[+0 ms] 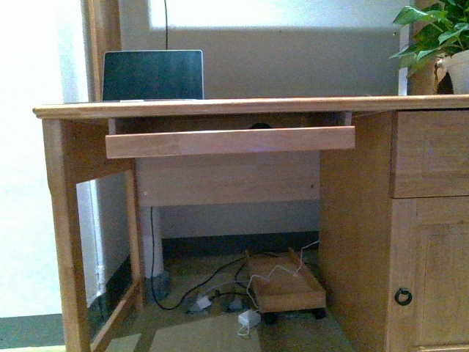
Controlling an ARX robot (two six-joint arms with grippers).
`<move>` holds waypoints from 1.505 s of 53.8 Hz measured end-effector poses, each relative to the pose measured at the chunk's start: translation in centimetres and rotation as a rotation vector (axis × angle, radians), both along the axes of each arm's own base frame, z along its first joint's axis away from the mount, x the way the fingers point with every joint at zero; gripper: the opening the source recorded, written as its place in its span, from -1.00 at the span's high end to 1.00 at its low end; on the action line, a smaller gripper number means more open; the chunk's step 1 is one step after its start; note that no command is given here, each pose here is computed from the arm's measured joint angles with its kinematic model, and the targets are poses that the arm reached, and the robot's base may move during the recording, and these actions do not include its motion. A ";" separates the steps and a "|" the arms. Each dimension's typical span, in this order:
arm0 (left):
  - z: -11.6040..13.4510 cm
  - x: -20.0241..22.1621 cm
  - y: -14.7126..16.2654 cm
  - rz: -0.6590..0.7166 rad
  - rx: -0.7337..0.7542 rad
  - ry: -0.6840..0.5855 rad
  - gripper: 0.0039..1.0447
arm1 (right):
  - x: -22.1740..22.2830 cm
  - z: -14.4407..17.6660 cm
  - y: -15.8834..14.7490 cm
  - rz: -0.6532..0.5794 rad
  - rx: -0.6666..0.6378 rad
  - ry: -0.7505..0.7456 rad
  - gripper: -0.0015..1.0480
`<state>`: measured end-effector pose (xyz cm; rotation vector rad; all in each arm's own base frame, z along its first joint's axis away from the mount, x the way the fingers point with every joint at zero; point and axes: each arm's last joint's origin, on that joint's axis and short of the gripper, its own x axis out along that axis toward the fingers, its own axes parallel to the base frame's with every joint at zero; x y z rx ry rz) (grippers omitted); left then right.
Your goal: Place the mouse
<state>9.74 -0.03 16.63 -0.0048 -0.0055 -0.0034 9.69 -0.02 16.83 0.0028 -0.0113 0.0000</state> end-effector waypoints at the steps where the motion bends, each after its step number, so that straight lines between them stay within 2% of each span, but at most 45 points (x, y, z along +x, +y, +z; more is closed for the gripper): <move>1: 0.0 0.0 0.0 0.000 0.000 0.000 -0.86 | 0.0 0.0 0.0 0.000 0.000 0.000 -0.86; 81: 0.0 0.0 0.0 0.000 0.000 0.000 -0.86 | 0.0 0.0 0.0 0.000 0.000 0.000 -0.86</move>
